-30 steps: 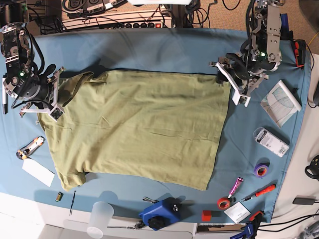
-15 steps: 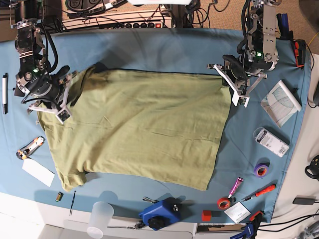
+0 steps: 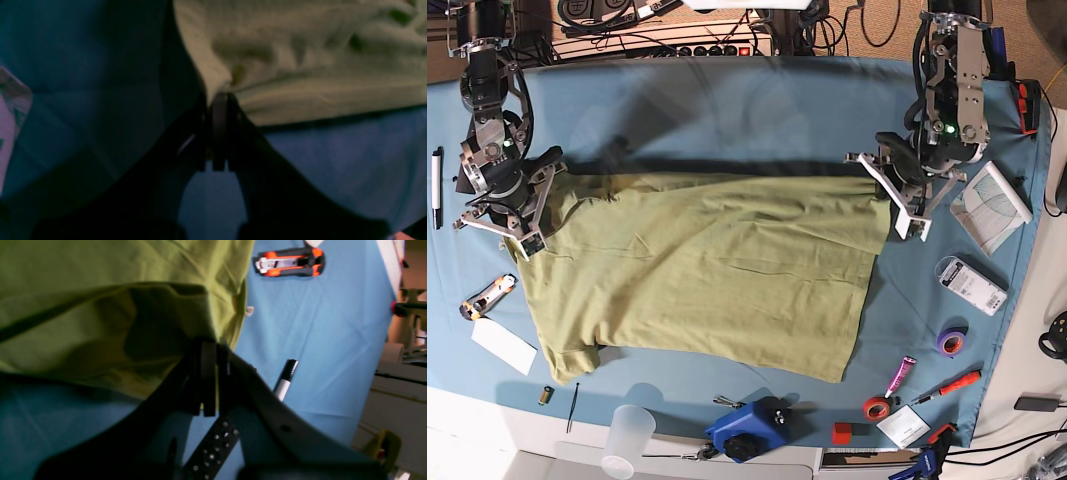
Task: Layout the t-shirt on the table in an organized manner, then fold the t-shirt properly
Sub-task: 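Grasp the shirt side edges with both grippers and lift them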
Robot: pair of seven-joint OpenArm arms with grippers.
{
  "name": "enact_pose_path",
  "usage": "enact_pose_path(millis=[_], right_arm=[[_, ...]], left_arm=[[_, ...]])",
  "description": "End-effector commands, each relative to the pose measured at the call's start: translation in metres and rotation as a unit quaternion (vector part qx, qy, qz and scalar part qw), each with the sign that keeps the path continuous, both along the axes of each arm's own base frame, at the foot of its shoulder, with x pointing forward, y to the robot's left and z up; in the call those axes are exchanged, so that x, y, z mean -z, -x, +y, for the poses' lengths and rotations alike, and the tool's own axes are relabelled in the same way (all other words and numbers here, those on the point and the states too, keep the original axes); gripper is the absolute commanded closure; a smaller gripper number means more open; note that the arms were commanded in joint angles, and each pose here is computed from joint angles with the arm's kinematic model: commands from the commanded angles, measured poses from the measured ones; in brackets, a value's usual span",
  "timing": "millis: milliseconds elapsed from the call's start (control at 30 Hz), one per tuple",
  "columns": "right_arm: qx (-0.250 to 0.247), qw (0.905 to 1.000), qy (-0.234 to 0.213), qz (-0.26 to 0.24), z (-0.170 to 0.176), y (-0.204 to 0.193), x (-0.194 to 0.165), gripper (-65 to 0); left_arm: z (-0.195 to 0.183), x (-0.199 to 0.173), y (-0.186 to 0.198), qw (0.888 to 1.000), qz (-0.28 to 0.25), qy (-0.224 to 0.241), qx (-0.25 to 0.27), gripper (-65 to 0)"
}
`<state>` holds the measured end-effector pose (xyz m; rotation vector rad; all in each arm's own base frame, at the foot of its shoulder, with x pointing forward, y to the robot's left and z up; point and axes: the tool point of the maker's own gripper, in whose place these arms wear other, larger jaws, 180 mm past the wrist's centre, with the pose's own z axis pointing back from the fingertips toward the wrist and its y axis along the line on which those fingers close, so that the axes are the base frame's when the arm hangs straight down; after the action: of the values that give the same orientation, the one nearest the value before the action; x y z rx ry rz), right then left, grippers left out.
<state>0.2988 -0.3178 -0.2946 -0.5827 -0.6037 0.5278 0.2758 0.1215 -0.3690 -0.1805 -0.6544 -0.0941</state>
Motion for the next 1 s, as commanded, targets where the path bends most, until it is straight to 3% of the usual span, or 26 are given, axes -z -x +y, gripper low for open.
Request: enact_pose_path(millis=[0,267,433,733,967], right_arm=[[0.004,0.9994,0.017,-0.031,-0.008,-0.009,-0.018,0.0],[0.057,0.9971,-0.027,-0.042,-0.032,-0.009,0.006,0.0],[0.084,0.9953,-0.027,-0.039,-0.05,-0.007,0.014,0.0],[0.109,0.9919,-0.026,-0.061,-0.067,-0.006,0.0,0.0],[0.108,0.9918,-0.028,-0.061,-0.066,-0.006,0.0,0.0]], left_arm=[[0.002,-0.013,-0.011,1.0,-0.026,-0.004,-0.001,0.0],[0.003,-0.024,-0.024,0.998,-0.058,-0.001,-0.003,0.0],[0.004,-0.032,-0.033,0.998,-0.07,-0.003,-0.003,0.0],[0.004,-0.005,0.003,1.0,0.003,-0.011,0.004,0.0],[-0.004,-0.01,0.035,1.0,0.009,-0.006,0.014,0.0]])
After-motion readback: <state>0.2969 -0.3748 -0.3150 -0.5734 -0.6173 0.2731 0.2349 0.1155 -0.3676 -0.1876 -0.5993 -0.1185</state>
